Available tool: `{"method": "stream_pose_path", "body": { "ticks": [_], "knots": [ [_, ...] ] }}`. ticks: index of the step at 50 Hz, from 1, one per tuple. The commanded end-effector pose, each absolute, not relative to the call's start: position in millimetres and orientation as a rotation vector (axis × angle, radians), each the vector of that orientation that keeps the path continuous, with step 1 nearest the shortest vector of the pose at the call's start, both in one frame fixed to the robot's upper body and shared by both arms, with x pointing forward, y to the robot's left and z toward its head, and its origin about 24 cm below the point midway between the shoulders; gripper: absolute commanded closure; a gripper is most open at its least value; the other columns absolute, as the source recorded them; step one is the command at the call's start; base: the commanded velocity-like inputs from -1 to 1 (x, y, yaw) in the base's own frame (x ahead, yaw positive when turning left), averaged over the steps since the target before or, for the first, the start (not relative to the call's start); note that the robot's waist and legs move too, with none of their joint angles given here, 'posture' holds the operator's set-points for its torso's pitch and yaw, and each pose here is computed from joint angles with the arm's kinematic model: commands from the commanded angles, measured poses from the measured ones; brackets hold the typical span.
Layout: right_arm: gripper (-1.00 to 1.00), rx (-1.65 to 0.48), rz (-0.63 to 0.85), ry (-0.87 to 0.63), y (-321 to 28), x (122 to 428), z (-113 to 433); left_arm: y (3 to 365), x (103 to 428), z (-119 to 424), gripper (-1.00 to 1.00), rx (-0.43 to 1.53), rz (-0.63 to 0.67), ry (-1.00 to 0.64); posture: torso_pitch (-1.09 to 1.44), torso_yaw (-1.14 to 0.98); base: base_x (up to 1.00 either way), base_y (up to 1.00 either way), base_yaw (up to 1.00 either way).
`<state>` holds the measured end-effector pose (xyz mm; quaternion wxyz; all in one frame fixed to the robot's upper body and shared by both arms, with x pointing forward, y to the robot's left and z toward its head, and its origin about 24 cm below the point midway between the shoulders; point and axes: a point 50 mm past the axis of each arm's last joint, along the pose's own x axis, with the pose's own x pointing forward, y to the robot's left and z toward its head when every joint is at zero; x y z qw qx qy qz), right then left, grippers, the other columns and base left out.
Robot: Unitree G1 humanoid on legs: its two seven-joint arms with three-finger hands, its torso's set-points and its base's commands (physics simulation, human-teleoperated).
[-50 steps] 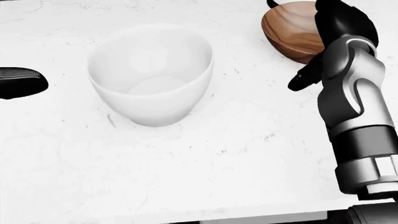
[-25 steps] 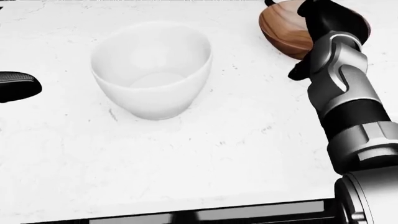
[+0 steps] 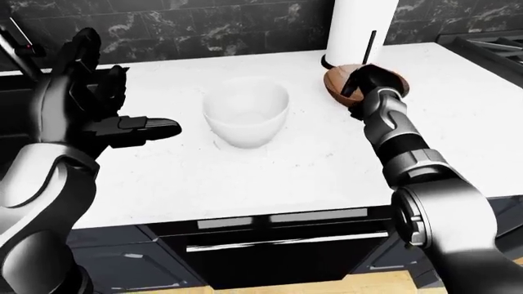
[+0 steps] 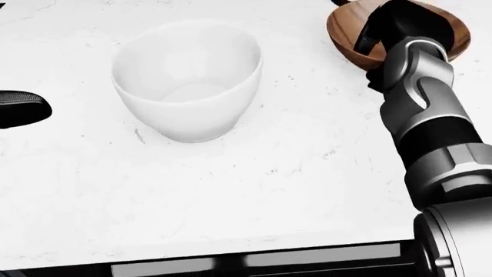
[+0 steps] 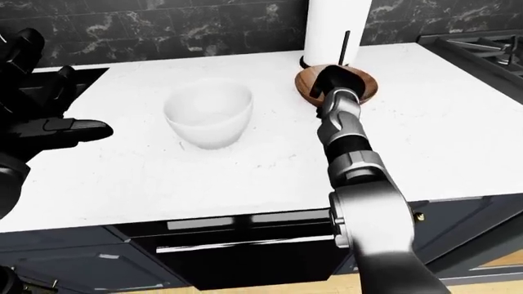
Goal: Stack the bowls from largest to smallest.
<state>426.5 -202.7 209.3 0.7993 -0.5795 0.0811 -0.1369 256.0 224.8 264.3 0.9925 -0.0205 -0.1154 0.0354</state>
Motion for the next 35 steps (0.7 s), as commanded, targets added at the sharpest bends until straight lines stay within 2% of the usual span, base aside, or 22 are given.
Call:
{"method": "stream_pose_path", "body": {
  "ticks": [1, 2, 3, 10, 24, 35],
  "knots": [
    [0.67, -1.258, -0.341, 0.122, -204, 427, 231, 225, 250, 278, -1.00, -0.032, 0.078, -0.312, 0.00, 0.00, 0.00, 0.00, 0.00],
    [0.89, -1.260, -0.345, 0.120, -205, 427, 234, 225, 250, 278, -1.00, -0.032, 0.078, -0.312, 0.00, 0.00, 0.00, 0.00, 0.00],
    [1.00, -1.266, -0.346, 0.116, -205, 427, 236, 225, 251, 278, -1.00, -0.033, 0.078, -0.312, 0.00, 0.00, 0.00, 0.00, 0.00],
    [1.00, -1.265, -0.342, 0.071, -203, 425, 253, 224, 250, 281, -1.00, -0.034, 0.077, -0.318, 0.00, 0.00, 0.00, 0.00, 0.00],
    [1.00, -1.278, -0.304, -0.046, -178, 416, 294, 224, 250, 284, -1.00, -0.035, 0.078, -0.325, 0.00, 0.00, 0.00, 0.00, 0.00],
    [1.00, -1.296, -0.192, -0.199, -132, 391, 326, 224, 248, 289, -1.00, -0.037, 0.078, -0.332, 0.00, 0.00, 0.00, 0.00, 0.00]
  ]
}}
